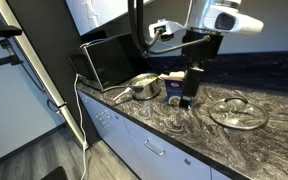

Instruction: Pour the contents of the box into the pot and cover the pot

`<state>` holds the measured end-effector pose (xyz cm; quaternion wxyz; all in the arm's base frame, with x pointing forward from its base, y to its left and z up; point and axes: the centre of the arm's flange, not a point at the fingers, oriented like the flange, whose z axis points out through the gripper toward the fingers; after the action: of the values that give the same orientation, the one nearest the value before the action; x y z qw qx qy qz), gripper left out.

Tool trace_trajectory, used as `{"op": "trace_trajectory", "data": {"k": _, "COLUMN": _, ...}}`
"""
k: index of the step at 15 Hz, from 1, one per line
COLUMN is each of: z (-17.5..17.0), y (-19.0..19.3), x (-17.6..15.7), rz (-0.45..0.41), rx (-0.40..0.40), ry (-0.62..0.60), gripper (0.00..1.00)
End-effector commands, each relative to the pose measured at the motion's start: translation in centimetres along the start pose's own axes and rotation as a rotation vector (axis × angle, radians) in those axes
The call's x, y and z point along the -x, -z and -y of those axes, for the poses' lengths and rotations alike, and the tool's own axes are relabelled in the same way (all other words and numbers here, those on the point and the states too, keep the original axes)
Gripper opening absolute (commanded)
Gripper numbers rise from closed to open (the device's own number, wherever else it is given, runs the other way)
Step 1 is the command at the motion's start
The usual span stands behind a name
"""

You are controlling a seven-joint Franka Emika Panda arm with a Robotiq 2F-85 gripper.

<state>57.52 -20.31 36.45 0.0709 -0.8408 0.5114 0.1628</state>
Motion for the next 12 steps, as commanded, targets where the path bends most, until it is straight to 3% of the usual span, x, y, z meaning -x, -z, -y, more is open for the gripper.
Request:
{"op": "trace_trajectory", "data": {"k": 1, "z": 0.9, "y": 0.2, "x": -1.6, "rz": 0.120, "rx": -0.061, "ry": -0.109, "gripper": 1.00}}
{"op": "trace_trajectory", "data": {"k": 5, "z": 1.4, "y": 0.1, "x": -4.1, "rz": 0.293, "rx": -0.178, "ry": -0.171, "gripper": 1.00}}
{"op": "trace_trajectory", "data": {"k": 12, "z": 1.6, "y": -0.8, "x": -8.5, "rz": 0.450, "rx": -0.457, "ry": -0.428, "gripper": 1.00}}
